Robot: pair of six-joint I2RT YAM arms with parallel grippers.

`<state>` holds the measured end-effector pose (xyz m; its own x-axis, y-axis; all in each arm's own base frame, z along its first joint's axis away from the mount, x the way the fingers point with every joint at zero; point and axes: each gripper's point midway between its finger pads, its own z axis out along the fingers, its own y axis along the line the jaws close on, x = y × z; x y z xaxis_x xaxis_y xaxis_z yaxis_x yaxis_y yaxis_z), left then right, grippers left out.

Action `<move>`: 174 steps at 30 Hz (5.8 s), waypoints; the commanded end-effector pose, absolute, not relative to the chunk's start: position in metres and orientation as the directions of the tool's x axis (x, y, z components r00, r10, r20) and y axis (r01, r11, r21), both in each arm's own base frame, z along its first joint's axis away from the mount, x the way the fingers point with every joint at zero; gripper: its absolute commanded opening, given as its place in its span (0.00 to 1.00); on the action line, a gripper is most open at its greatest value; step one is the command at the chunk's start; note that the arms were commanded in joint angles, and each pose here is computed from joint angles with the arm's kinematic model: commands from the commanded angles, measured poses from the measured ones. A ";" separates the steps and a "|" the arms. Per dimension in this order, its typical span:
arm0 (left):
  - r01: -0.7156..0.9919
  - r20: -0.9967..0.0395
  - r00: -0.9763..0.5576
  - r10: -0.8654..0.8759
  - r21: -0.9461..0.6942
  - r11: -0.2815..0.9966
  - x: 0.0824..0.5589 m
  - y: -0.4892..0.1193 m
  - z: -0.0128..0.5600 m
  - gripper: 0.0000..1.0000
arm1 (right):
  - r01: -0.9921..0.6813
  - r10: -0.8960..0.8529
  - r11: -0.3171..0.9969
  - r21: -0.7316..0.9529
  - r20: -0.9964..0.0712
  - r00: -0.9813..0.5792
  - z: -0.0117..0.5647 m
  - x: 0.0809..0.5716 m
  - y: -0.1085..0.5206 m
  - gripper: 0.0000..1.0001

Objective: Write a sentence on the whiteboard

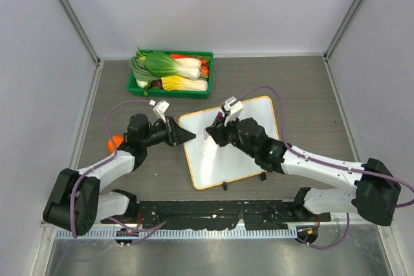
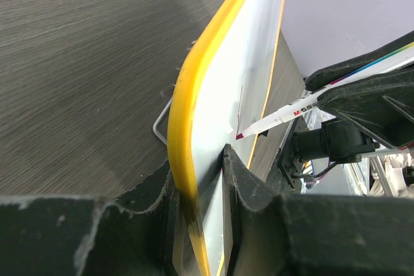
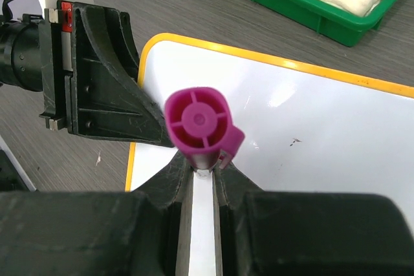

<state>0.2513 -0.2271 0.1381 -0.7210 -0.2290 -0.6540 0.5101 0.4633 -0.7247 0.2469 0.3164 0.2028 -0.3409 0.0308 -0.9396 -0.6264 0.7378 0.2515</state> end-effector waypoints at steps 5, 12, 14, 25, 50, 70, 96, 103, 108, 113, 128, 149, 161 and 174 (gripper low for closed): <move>0.495 -0.709 -0.687 -0.161 -0.618 0.611 0.258 -0.209 0.096 0.00 | -0.633 0.029 0.730 0.256 -0.938 -0.346 0.201 0.246 0.324 0.01; 0.495 -0.708 -0.688 -0.160 -0.618 0.611 0.258 -0.209 0.096 0.00 | -0.617 0.083 0.738 0.273 -0.945 -0.318 0.215 0.255 0.330 0.01; 0.495 -0.709 -0.687 -0.161 -0.618 0.611 0.258 -0.209 0.096 0.00 | -0.608 0.101 0.743 0.279 -0.945 -0.310 0.219 0.257 0.329 0.01; 0.495 -0.709 -0.687 -0.161 -0.618 0.611 0.258 -0.209 0.096 0.00 | -0.665 0.277 0.636 0.391 -0.921 -0.276 0.270 0.236 0.322 0.01; 0.494 -0.710 -0.686 -0.160 -0.616 0.613 0.258 -0.209 0.095 0.00 | -0.527 0.188 0.791 0.310 -0.943 -0.274 0.237 0.265 0.303 0.01; 0.495 -0.711 -0.684 -0.160 -0.615 0.614 0.259 -0.208 0.096 0.00 | -0.542 0.115 0.779 0.315 -0.922 -0.370 0.198 0.252 0.305 0.01; 0.492 -0.709 -0.687 -0.162 -0.617 0.613 0.259 -0.208 0.095 0.00 | -0.433 0.163 0.855 0.285 -0.941 -0.297 0.216 0.272 0.283 0.01; 0.492 -0.708 -0.688 -0.161 -0.618 0.614 0.259 -0.208 0.095 0.00 | -0.440 0.182 0.846 0.301 -0.939 -0.291 0.223 0.274 0.289 0.01; 0.492 -0.707 -0.688 -0.161 -0.618 0.613 0.259 -0.208 0.095 0.00 | -0.442 0.186 0.844 0.304 -0.939 -0.291 0.223 0.275 0.292 0.01; 0.495 -0.708 -0.688 -0.160 -0.619 0.610 0.259 -0.209 0.096 0.00 | -0.462 0.188 0.829 0.316 -0.935 -0.302 0.226 0.276 0.301 0.01; 0.500 -0.714 -0.682 -0.160 -0.615 0.611 0.258 -0.209 0.097 0.00 | -0.505 0.218 0.789 0.349 -0.929 -0.300 0.243 0.266 0.295 0.01; 0.500 -0.714 -0.682 -0.157 -0.613 0.612 0.258 -0.209 0.097 0.00 | -0.492 0.216 0.793 0.360 -0.920 -0.326 0.230 0.270 0.290 0.01; 0.499 -0.712 -0.685 -0.158 -0.615 0.611 0.258 -0.209 0.096 0.00 | -0.465 0.187 0.815 0.345 -0.917 -0.352 0.210 0.268 0.282 0.01; 0.500 -0.714 -0.683 -0.156 -0.613 0.612 0.259 -0.208 0.096 0.00 | -0.460 0.171 0.814 0.354 -0.903 -0.393 0.191 0.255 0.273 0.01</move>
<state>0.2512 -0.2270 0.1380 -0.7152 -0.2249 -0.6618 0.5187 0.4639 -0.7182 0.2577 0.2810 0.2001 -0.3833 0.1846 -0.9050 -0.4780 0.7987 0.3654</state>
